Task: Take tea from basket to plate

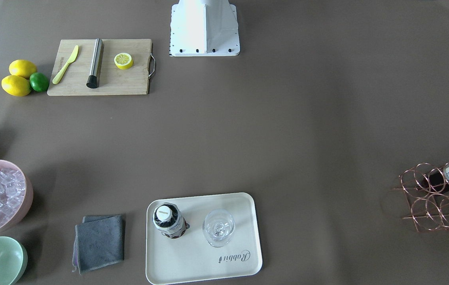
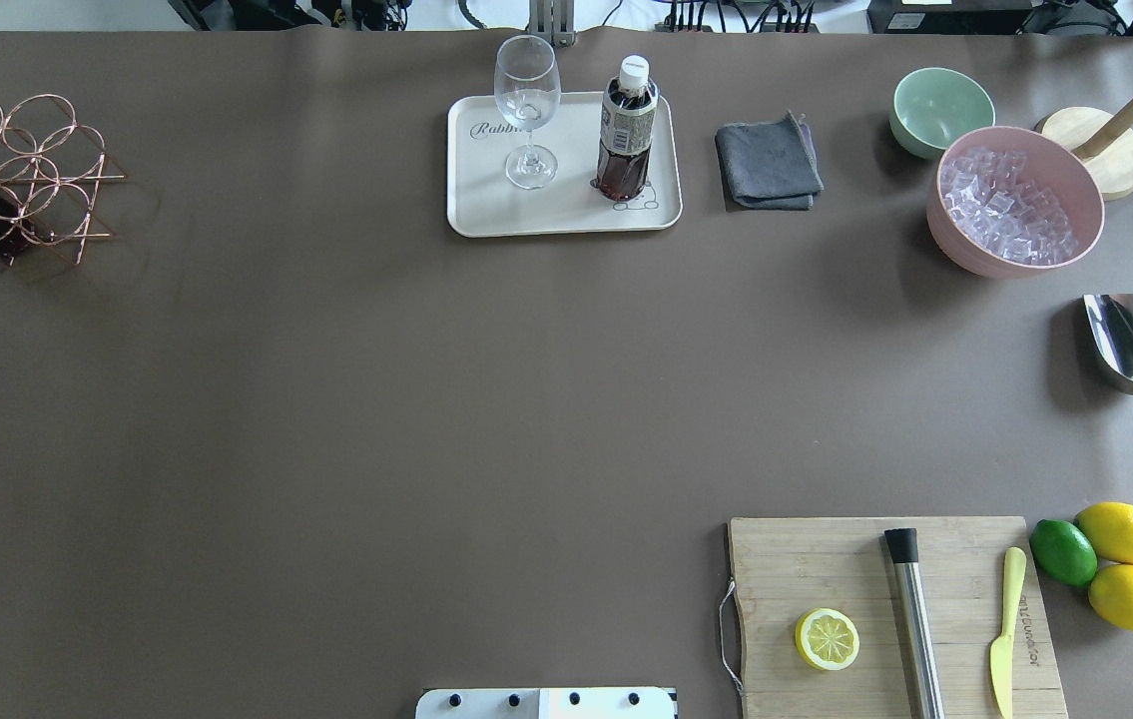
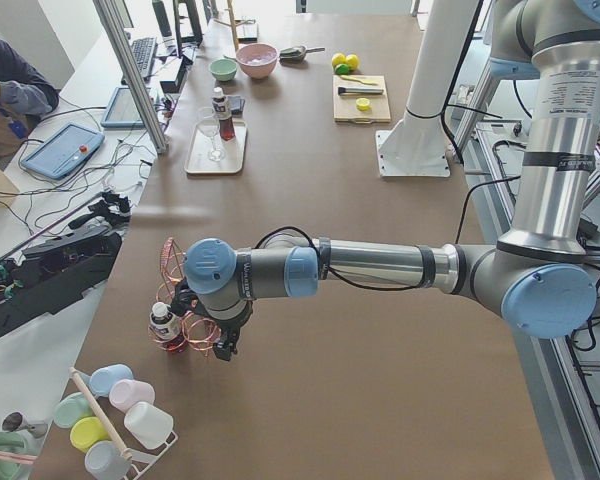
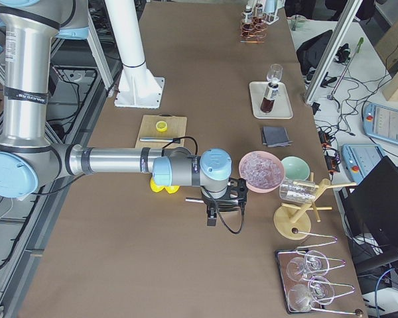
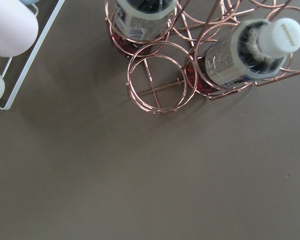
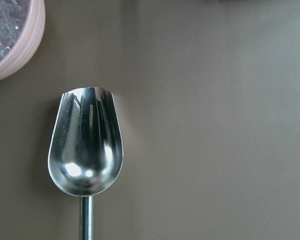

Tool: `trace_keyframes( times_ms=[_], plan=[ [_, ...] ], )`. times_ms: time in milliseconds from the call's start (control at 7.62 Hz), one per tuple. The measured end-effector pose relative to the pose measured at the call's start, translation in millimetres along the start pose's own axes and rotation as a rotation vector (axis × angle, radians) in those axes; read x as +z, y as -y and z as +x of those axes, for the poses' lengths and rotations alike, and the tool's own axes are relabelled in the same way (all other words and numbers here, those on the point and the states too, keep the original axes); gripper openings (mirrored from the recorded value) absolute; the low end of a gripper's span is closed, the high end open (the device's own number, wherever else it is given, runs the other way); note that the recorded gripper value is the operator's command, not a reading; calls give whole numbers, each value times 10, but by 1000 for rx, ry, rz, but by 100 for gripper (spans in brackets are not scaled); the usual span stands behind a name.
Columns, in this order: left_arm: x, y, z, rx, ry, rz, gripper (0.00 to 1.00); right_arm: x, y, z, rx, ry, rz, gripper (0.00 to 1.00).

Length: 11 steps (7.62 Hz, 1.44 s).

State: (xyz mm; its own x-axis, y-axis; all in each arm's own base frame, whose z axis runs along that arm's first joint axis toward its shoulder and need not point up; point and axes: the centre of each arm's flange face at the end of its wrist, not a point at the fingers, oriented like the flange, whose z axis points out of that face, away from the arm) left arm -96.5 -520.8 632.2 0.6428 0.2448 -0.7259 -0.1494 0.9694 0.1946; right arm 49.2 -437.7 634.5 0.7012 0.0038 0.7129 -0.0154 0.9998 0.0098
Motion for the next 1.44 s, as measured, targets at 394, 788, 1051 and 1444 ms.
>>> trace_keyframes(
  times_ms=[394,788,1051,1444],
  plan=[
    [174,-119,-42,-72,65,-57,99,51,-22,39,9,3,-11,100],
    [191,-210,-23,-240,66,-48,99,54,-9,36,6,3,-11,100],
    [176,-195,5,-248,58,-39,99,36,5,17,3,3,-7,100],
    [153,-179,32,-243,57,-32,99,29,9,10,2,2,-5,100]
  ],
)
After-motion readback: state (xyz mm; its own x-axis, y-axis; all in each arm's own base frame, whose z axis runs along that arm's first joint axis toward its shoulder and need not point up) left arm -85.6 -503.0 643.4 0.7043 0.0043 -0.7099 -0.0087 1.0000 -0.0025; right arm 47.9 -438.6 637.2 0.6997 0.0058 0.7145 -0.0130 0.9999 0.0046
